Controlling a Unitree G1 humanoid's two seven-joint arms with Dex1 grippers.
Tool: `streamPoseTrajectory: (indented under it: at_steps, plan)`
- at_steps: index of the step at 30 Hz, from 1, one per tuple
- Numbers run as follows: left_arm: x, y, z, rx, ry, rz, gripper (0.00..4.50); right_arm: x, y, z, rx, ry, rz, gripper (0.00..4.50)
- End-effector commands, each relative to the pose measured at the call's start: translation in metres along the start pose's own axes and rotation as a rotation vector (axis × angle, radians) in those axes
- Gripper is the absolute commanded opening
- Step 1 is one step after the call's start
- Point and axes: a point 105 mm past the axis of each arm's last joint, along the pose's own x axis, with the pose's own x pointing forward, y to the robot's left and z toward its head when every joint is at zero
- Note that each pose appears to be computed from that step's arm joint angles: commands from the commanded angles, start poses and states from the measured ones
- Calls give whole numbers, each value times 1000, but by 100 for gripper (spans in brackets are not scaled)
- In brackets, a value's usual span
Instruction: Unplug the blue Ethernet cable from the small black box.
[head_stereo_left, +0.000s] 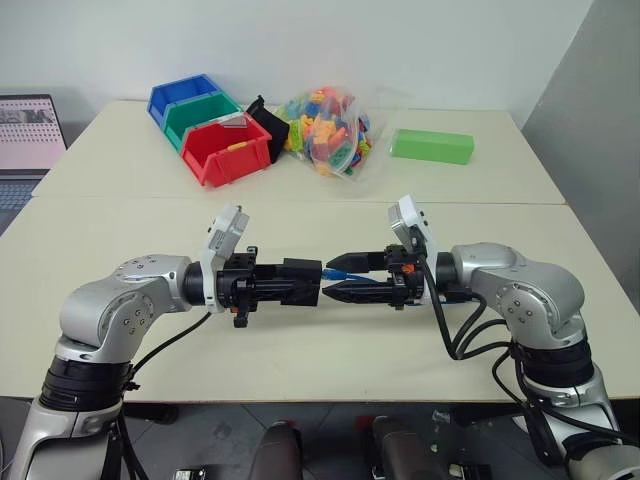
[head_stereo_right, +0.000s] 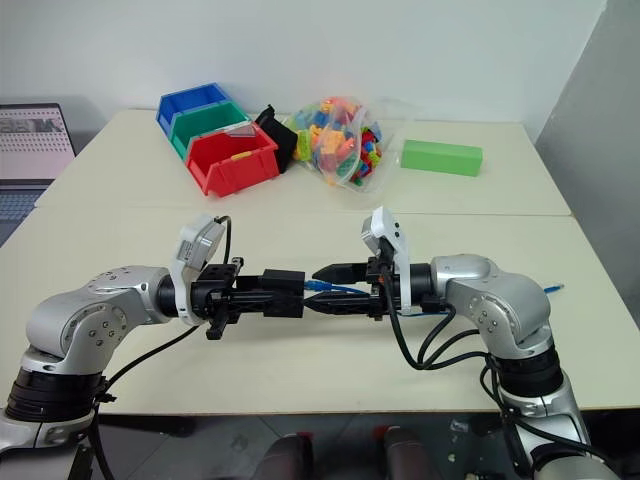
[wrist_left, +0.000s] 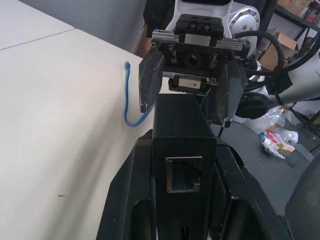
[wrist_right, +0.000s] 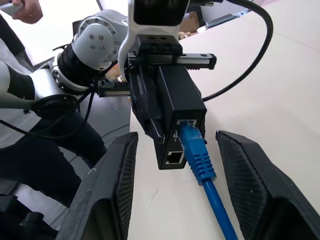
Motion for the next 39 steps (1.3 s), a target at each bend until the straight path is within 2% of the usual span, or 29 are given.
streamPoseTrajectory:
  at_steps: [1,10,22,31,39]
  plan:
    - [3,-7,8,60,2,-22,80,-2,0,10,-10,-32,8,262]
    - [3,-7,6,64,9,-19,80,0,-1,11,0,-37,10,262]
    - [3,-7,7,65,4,-21,80,0,1,6,-27,3,17,9]
    - [2,-10,4,59,13,-33,80,-1,-1,3,-20,21,16,7]
    - [-26,10,-7,51,17,130,80,-31,-21,-19,30,79,-111,7]
